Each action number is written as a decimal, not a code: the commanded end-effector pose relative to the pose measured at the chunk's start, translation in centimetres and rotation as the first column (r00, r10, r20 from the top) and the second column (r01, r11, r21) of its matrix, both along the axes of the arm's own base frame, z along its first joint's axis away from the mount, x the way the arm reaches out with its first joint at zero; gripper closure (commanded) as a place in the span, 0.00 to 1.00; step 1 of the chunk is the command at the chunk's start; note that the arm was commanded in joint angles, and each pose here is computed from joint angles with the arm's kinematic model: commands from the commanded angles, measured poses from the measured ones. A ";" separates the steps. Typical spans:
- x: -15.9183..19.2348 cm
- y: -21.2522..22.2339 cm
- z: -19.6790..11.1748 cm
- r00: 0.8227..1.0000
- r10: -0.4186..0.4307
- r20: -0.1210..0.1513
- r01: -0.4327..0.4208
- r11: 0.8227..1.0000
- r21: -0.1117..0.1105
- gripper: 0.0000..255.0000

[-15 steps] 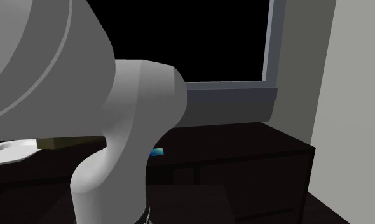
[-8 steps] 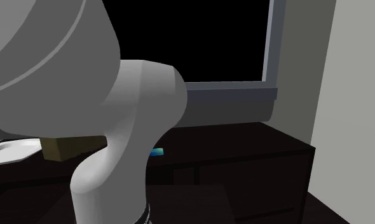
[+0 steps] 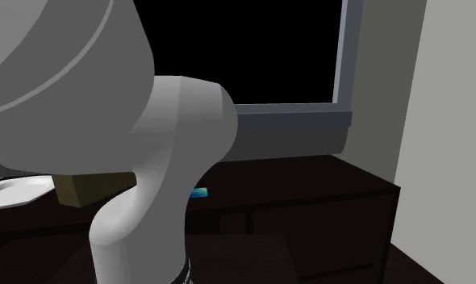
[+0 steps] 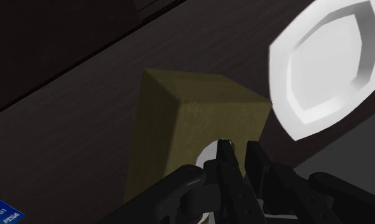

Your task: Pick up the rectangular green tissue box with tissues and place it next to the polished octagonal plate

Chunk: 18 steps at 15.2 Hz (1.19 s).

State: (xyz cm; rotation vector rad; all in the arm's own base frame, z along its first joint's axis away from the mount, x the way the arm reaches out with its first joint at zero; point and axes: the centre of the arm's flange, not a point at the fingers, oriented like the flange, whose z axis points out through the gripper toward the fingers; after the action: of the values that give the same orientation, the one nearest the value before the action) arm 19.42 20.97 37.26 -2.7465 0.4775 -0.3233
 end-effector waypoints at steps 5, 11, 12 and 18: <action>0.0 0.0 0.0 1.000 0.000 0.000 0.000 1.000 0.000 0.00; -1.4 -1.4 4.6 1.000 0.000 0.000 0.000 1.000 0.000 0.00; -1.4 -1.4 4.6 1.000 0.000 0.000 0.000 1.000 0.000 0.00; -1.4 -1.4 4.6 1.000 0.000 0.000 0.000 1.000 0.000 0.00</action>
State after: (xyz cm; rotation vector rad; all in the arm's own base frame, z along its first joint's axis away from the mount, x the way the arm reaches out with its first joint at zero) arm 18.05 19.54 41.84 -2.7466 0.4778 -0.3233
